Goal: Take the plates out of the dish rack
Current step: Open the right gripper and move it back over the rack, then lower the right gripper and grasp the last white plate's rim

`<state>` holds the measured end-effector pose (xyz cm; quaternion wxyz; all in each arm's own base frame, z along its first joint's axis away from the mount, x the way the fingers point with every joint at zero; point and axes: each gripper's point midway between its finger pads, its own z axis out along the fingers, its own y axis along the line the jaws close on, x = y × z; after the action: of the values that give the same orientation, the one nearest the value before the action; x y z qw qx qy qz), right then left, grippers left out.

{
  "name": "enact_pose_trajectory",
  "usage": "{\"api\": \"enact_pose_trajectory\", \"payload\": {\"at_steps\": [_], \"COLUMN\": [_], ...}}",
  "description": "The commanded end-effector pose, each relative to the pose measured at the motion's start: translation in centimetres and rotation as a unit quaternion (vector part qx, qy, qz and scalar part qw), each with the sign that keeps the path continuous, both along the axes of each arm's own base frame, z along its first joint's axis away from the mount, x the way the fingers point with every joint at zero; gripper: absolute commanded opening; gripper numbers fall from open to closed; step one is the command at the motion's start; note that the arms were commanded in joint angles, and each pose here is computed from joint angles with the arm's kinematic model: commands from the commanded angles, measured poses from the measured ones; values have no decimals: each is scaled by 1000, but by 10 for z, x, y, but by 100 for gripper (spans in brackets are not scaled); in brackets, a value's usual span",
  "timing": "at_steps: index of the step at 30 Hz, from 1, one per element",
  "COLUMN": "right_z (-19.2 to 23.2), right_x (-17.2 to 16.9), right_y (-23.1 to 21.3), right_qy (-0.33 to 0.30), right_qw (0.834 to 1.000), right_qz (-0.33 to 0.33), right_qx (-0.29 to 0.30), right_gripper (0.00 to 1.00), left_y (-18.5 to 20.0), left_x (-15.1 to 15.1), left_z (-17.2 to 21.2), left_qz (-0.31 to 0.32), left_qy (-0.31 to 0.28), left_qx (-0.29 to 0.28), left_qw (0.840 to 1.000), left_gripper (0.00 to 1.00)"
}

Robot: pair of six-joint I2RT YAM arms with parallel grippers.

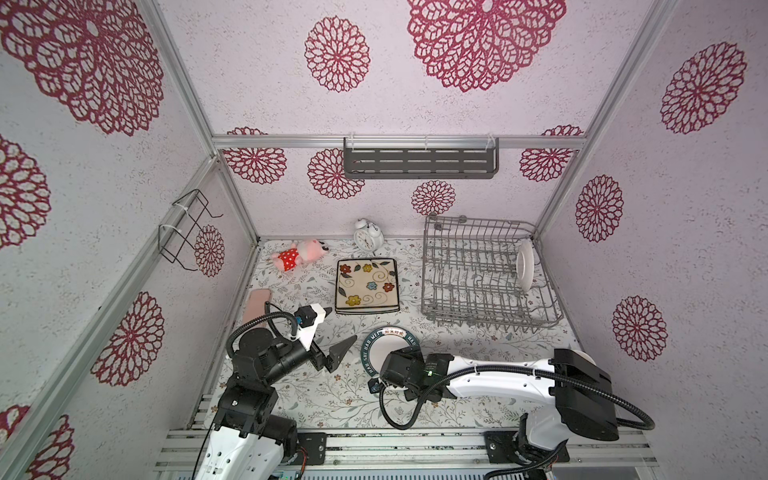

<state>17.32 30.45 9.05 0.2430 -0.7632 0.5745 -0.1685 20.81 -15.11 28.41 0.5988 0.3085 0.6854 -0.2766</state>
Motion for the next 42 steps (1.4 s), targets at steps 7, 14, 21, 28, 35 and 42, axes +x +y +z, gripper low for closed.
{"api": "enact_pose_trajectory", "payload": {"at_steps": [7, 14, 21, 28, 35, 42], "right_z": [125, 197, 206, 189, 171, 135], "right_x": [81, 163, 221, 260, 280, 294], "right_y": [-49, -160, -252, -318, -354, -389], "right_qy": [-38, -78, -73, -92, -99, -86], "right_qw": [941, 808, 689, 607, 579, 559], "right_qz": [-217, -412, -545, -601, -622, -647], "right_qx": [258, 415, 471, 512, 518, 511], "right_gripper": [99, 97, 89, 80, 79, 79], "left_y": [-1, -2, -3, -3, -4, -6], "left_x": [-1, 1, 1, 3, 6, 11], "left_z": [-1, -2, -3, -5, -9, -12], "left_qz": [-5, -6, -9, -10, -11, -15], "left_qy": [-7, -5, -5, 0, 8, 19], "left_qx": [1, 3, 4, 5, 7, 11], "left_qw": [1000, 1000, 1000, 1000, 1000, 1000], "left_gripper": [97, 97, 97, 97, 97, 97]}}
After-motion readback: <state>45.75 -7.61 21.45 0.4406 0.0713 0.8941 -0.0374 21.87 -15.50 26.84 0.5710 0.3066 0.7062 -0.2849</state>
